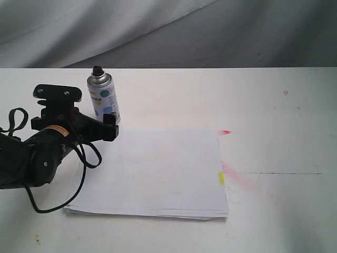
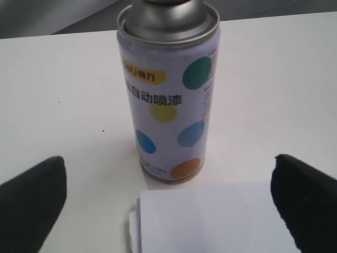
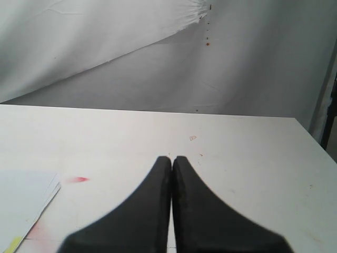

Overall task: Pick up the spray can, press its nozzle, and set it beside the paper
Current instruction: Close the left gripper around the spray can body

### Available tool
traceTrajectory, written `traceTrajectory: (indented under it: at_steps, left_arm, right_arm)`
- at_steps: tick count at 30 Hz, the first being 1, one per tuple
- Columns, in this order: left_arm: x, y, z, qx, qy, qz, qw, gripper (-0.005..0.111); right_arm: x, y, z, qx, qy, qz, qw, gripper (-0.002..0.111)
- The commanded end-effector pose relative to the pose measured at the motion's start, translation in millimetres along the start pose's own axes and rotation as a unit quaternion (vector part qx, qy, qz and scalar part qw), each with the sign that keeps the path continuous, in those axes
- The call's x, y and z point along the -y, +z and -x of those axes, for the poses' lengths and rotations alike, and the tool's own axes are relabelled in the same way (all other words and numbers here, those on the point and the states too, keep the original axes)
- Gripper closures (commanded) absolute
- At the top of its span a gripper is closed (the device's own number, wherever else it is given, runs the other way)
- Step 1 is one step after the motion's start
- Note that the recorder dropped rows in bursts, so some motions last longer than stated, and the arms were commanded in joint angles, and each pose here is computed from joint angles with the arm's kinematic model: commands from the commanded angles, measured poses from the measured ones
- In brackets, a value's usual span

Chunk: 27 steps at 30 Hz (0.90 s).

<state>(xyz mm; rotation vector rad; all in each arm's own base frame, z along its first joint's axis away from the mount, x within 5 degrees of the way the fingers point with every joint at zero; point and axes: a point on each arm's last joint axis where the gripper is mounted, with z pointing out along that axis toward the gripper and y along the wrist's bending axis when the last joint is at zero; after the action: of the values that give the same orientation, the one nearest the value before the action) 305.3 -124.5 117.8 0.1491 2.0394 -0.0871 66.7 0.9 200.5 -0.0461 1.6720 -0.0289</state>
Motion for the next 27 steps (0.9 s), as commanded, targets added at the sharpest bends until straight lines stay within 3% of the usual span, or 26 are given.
traceTrajectory:
  at_steps: [1,17,21,27]
  left_arm:
    - [0.9,-0.6,-0.1,0.005,-0.003,0.000,1.000,0.002]
    - [3.3,2.8,-3.3,0.011,0.008,-0.011,1.000,0.002]
    - [2.0,8.3,-8.8,0.029,-0.011,-0.002,1.000,0.002]
    - [0.4,16.1,-16.0,0.075,0.003,0.009,0.997,0.002]
  right_arm:
    - [0.6,-0.1,-0.7,0.000,-0.008,-0.005,1.000,0.108]
    - [0.6,-0.1,-0.7,0.000,-0.008,-0.005,1.000,0.108]
    - [0.6,-0.1,-0.7,0.000,-0.008,-0.005,1.000,0.108]
    - [0.6,-0.1,-0.7,0.000,-0.008,-0.005,1.000,0.108]
